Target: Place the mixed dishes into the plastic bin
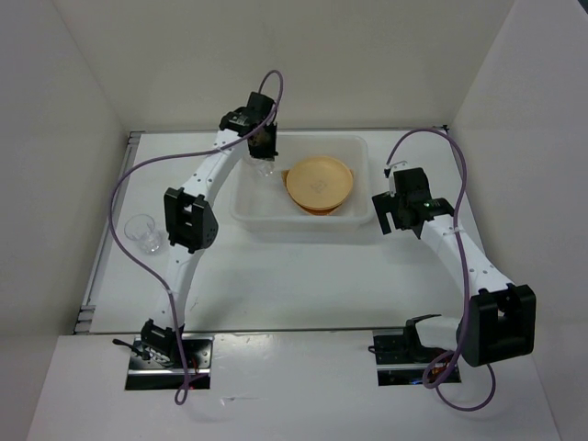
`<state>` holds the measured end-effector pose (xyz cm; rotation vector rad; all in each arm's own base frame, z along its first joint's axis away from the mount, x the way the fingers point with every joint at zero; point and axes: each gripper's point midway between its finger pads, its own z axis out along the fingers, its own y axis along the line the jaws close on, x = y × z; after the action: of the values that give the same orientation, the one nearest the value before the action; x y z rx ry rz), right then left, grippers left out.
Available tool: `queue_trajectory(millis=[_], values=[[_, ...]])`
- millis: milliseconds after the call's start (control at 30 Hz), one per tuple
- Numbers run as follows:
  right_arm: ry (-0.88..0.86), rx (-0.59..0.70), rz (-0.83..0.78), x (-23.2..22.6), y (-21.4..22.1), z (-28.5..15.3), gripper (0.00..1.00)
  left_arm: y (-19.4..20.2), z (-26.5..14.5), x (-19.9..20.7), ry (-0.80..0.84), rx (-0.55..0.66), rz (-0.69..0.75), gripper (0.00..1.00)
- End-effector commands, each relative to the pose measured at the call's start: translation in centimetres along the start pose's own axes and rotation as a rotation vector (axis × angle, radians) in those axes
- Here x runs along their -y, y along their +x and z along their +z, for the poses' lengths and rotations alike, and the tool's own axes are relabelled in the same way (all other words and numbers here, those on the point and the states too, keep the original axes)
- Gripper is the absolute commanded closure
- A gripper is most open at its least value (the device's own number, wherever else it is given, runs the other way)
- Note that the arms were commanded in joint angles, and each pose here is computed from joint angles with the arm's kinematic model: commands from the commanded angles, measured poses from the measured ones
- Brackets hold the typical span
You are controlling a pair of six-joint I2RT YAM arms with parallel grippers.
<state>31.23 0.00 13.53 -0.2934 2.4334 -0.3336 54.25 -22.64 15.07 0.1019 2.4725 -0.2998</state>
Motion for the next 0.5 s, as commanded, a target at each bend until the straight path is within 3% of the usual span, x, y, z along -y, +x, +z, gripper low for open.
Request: queue_trajectory(millis=[0,267,467], values=[[0.016,0.023,0.02,0.1,-0.6,0.3,0.02,-0.4,0.4,-0.3,-0.056,0.03,0.016,1.0],[0.015,0.014,0.018,0.0,-0.5,0.5,0.02,1.9,2.7,-0.7,-0.071,-0.046,0.0,1.0],[0.004,0.015,0.017,-0.2,-0.5,0.5,0.02,2.0,2.6,-0.4,-0.076,-0.048,-0.002,0.87]])
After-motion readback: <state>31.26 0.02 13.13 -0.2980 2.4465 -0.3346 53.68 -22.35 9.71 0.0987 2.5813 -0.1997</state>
